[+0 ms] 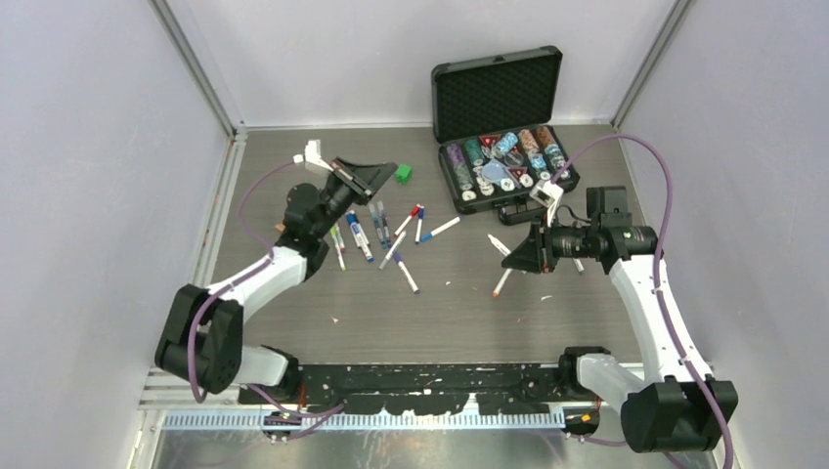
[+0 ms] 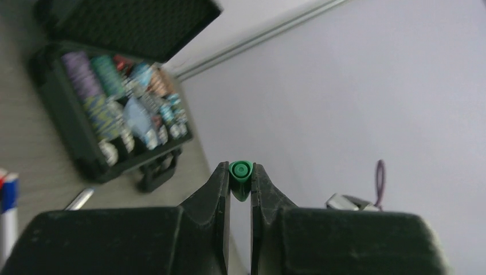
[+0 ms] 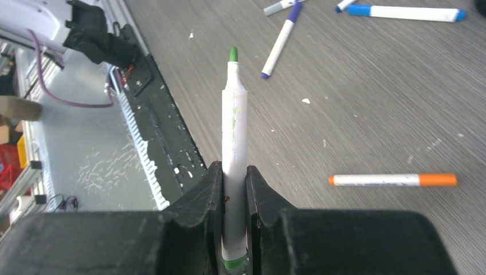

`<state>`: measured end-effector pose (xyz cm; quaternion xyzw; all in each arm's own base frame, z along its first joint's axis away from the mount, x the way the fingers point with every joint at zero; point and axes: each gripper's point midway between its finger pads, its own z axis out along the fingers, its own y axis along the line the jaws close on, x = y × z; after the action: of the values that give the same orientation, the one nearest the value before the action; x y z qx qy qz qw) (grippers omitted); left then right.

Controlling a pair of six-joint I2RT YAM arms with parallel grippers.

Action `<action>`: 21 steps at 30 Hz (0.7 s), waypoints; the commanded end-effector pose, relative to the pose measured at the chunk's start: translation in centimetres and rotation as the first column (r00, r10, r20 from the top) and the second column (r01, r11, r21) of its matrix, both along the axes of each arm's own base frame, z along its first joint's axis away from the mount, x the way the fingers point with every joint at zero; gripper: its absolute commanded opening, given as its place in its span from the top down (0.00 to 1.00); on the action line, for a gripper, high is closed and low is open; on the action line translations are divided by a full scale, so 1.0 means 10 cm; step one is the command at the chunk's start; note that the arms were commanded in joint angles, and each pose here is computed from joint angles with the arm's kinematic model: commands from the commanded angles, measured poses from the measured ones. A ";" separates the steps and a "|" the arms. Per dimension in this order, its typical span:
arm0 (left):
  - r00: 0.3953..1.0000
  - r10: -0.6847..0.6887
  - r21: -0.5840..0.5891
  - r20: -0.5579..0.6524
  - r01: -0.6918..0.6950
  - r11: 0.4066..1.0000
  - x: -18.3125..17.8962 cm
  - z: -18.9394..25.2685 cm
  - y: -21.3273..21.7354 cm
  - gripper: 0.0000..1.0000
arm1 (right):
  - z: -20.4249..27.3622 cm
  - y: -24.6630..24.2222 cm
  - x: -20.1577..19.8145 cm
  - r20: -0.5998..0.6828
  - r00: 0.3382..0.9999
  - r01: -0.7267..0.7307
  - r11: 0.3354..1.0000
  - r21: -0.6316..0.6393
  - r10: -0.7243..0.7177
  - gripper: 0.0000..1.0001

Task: Open the pen caps
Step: Place the pen cap at the center of the board.

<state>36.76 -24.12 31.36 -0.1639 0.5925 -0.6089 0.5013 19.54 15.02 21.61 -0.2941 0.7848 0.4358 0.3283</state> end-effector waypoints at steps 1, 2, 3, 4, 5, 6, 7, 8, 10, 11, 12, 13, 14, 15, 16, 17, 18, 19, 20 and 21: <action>0.967 -0.107 0.267 -0.230 0.168 0.949 -0.14 -0.51 0.12 1.00 | 0.03 -0.14 0.12 0.050 0.996 0.078 0.996 -0.035 -0.076 1.00; 0.960 -0.086 0.345 -0.265 0.178 0.921 -0.14 -0.60 0.21 1.00 | 0.04 -0.16 0.12 0.055 0.995 0.084 0.996 -0.040 -0.081 1.00; 0.944 -0.058 0.405 -0.325 0.194 0.894 -0.15 -0.70 0.30 1.00 | 0.04 -0.17 0.12 0.059 0.995 0.089 0.995 -0.045 -0.086 1.00; 0.927 -0.025 0.479 -0.375 0.217 0.851 -0.18 -0.83 0.40 1.00 | 0.04 -0.18 0.12 0.063 0.994 0.093 0.994 -0.051 -0.090 1.00; 0.916 0.008 0.542 -0.401 0.230 0.808 -0.18 -0.88 0.50 1.00 | 0.03 -0.19 0.12 0.063 0.994 0.097 0.994 -0.057 -0.093 1.00; 0.900 0.044 0.597 -0.433 0.250 0.762 -0.19 -0.96 0.61 1.00 | 0.03 -0.20 0.12 0.065 0.993 0.099 0.993 -0.062 -0.095 1.00; 0.893 0.069 0.642 -0.445 0.264 0.720 -0.17 -0.99 0.71 1.00 | 0.02 -0.21 0.12 0.065 0.993 0.102 0.993 -0.067 -0.098 1.00; 0.877 0.103 0.670 -0.469 0.277 0.689 -0.16 -1.02 0.82 1.00 | 0.02 -0.21 0.13 0.067 0.993 0.103 0.992 -0.072 -0.099 1.00; 0.861 0.161 0.712 -0.482 0.277 0.645 -0.07 -1.07 1.04 1.00 | 0.02 -0.22 0.12 0.069 0.993 0.103 0.992 -0.075 -0.098 1.00; 0.857 0.184 0.728 -0.482 0.274 0.629 -0.03 -1.08 1.14 1.00 | 0.03 -0.22 0.12 0.071 0.993 0.102 0.992 -0.076 -0.096 1.00; 0.852 0.207 0.742 -0.481 0.271 0.613 0.01 -1.09 1.22 1.00 | 0.03 -0.22 0.11 0.072 0.993 0.101 0.992 -0.077 -0.095 1.00; 0.850 0.227 0.755 -0.476 0.263 0.600 0.07 -1.08 1.31 1.00 | 0.03 -0.22 0.10 0.074 0.993 0.100 0.992 -0.079 -0.094 1.00; 0.846 0.243 0.766 -0.475 0.261 0.588 0.10 -1.08 1.38 1.00 | 0.02 -0.22 0.10 0.073 0.993 0.098 0.992 -0.081 -0.093 1.00; 0.843 0.259 0.778 -0.472 0.261 0.571 0.15 -1.09 1.44 1.00 | 0.02 -0.22 0.09 0.075 0.993 0.097 0.992 -0.083 -0.091 1.00; 0.839 0.276 0.791 -0.469 0.260 0.554 0.18 -1.10 1.51 1.00 | 0.02 -0.22 0.09 0.074 0.993 0.098 0.992 -0.083 -0.092 1.00; 0.833 0.293 0.800 -0.469 0.261 0.539 0.21 -1.12 1.57 1.00 | 0.03 -0.22 0.08 0.073 0.993 0.097 0.992 -0.083 -0.091 1.00; 0.826 0.308 0.809 -0.471 0.266 0.524 0.24 -1.14 1.63 1.00 | 0.03 -0.22 0.08 0.071 0.993 0.095 0.992 -0.082 -0.089 1.00; 0.820 0.319 0.814 -0.476 0.274 0.512 0.26 -1.16 1.68 1.00 | 0.03 -0.22 0.07 0.071 0.994 0.092 0.992 -0.081 -0.086 1.00; 0.813 0.328 0.817 -0.481 0.281 0.503 0.28 -1.18 1.73 1.00 | 0.04 -0.22 0.07 0.071 0.994 0.089 0.993 -0.080 -0.084 1.00; 0.807 0.335 0.820 -0.486 0.288 0.495 0.30 -1.20 1.77 1.00 | 0.04 -0.21 0.06 0.069 0.994 0.087 0.993 -0.078 -0.082 1.00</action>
<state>40.15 -8.68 19.48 -0.1029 0.9196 -0.1843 0.3314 20.23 12.91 20.79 -0.2731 0.8123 0.3851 0.3424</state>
